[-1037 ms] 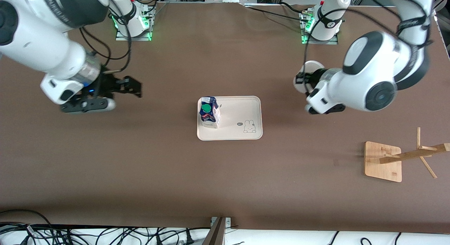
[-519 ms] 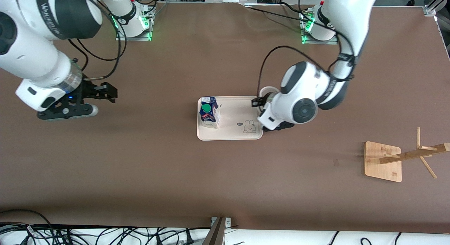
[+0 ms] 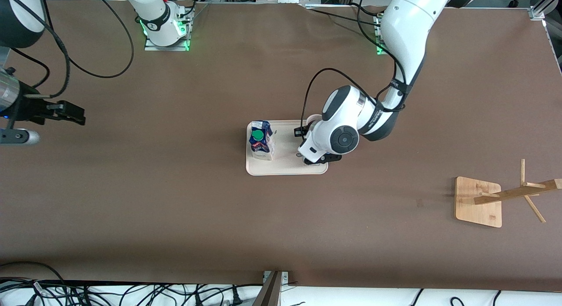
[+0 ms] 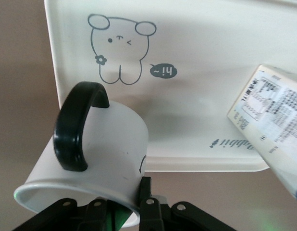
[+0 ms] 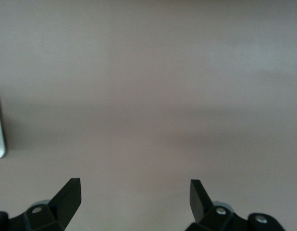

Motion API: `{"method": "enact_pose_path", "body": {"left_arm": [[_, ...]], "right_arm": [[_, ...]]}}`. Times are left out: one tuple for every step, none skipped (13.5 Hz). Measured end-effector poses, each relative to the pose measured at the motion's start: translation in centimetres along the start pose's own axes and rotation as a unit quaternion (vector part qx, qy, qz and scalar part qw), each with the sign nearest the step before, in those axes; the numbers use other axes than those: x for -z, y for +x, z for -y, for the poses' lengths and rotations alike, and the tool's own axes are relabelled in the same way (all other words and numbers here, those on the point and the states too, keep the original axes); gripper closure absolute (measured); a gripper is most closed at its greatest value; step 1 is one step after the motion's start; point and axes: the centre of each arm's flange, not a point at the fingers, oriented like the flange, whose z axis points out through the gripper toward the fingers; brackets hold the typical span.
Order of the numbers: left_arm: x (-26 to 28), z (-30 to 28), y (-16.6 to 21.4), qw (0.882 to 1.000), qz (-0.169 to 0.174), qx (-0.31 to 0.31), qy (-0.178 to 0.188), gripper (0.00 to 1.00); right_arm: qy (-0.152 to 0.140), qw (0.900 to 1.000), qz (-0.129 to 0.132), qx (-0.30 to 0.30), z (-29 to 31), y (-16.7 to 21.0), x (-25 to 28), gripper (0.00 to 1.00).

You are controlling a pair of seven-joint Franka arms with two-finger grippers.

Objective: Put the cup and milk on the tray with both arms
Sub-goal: 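Lower the mug onto the tray beside the carton with the left gripper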

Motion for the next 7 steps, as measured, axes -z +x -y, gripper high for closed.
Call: {"method": "enact_pose_path", "body": {"left_arm": [[-0.2,-0.1,0.0,1.0,0.004,0.001,0.001,0.91],[-0.3,-0.3,-0.1,1.0,0.004,-0.001,0.002,0.91],[-0.4,-0.5,-0.3,1.0,0.005,-0.002,0.003,0.91],[-0.6,-0.6,-0.4,1.0,0.006,-0.002,0.004,0.91],[-0.8,-0.7,-0.4,1.0,0.007,-0.003,0.006,0.85],[-1.4,-0.6,-0.2,1.0,0.009,-0.001,0.008,0.75],[-1.8,-0.4,0.1,1.0,0.01,0.001,0.009,0.67]], "right_arm": [[-0.003,1.0,0.0,0.008,0.5,-0.1,0.0,0.0],[-0.001,1.0,-0.001,0.015,1.0,-0.1,0.0,0.0],[0.001,1.0,-0.001,0.019,1.4,0.0,-0.1,0.0],[0.002,1.0,-0.002,0.021,1.6,0.0,-0.1,0.0],[0.002,1.0,-0.002,0.022,1.7,0.0,-0.2,0.0],[0.002,1.0,-0.002,0.022,1.7,0.1,-0.3,0.0],[0.002,1.0,-0.002,0.021,1.7,0.1,-0.4,0.0]]}}
